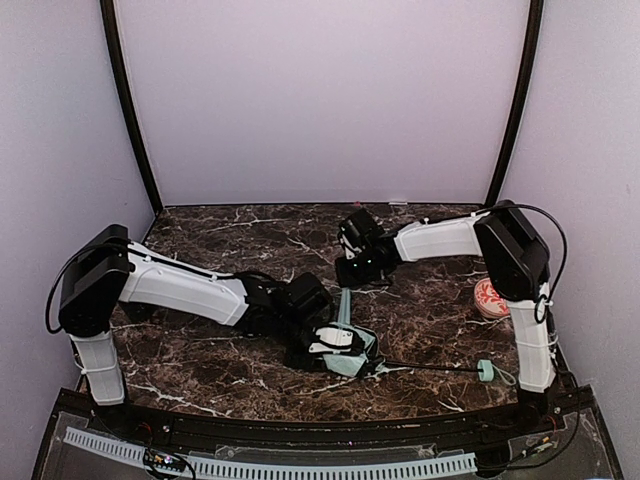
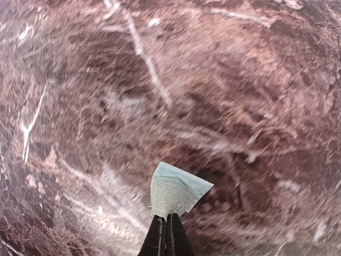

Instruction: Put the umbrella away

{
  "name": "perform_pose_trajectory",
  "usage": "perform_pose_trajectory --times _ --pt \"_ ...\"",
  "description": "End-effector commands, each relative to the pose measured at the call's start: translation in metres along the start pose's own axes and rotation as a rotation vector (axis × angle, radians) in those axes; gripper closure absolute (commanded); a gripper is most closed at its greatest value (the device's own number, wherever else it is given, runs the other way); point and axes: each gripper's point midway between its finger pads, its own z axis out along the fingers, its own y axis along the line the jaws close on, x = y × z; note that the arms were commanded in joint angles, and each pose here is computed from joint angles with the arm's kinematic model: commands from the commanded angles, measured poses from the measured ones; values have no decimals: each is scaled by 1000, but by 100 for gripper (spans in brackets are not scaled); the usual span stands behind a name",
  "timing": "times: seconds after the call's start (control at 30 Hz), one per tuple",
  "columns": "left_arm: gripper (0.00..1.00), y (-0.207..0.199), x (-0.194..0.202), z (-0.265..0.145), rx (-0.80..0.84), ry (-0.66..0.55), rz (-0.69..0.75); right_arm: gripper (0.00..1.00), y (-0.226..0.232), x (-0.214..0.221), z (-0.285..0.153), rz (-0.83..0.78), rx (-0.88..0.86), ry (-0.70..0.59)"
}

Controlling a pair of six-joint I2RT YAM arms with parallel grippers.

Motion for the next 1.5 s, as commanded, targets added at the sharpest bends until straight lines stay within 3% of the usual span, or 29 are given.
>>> perform_pose_trajectory --times 0.0,0.17,0.43,0.67,0.87,1.13,1.4,1.47 --pt "100 -80 58 -4 321 210 -63 100 -26 -107 -32 57 -54 -355" --pt "100 -86 58 -7 357 209 -69 100 -25 -126 -43 44 -87 -426" --pt "100 -105 15 -29 565 44 -101 100 -64 -168 -55 114 -51 -533" --pt "100 -123 -2 -43 771 -30 -187 100 -60 -207 -75 97 -27 -618" --pt "100 -116 20 -26 897 74 -452 100 -67 -186 -47 118 -29 -577" --pt "100 -110 9 -33 807 87 -358 100 -108 -256 -80 149 79 -713" --pt "100 -119 19 -29 870 120 -431 100 -131 -225 -47 192 103 -669" --pt "100 -118 18 -32 855 128 -412 100 -142 -236 -53 204 122 -690"
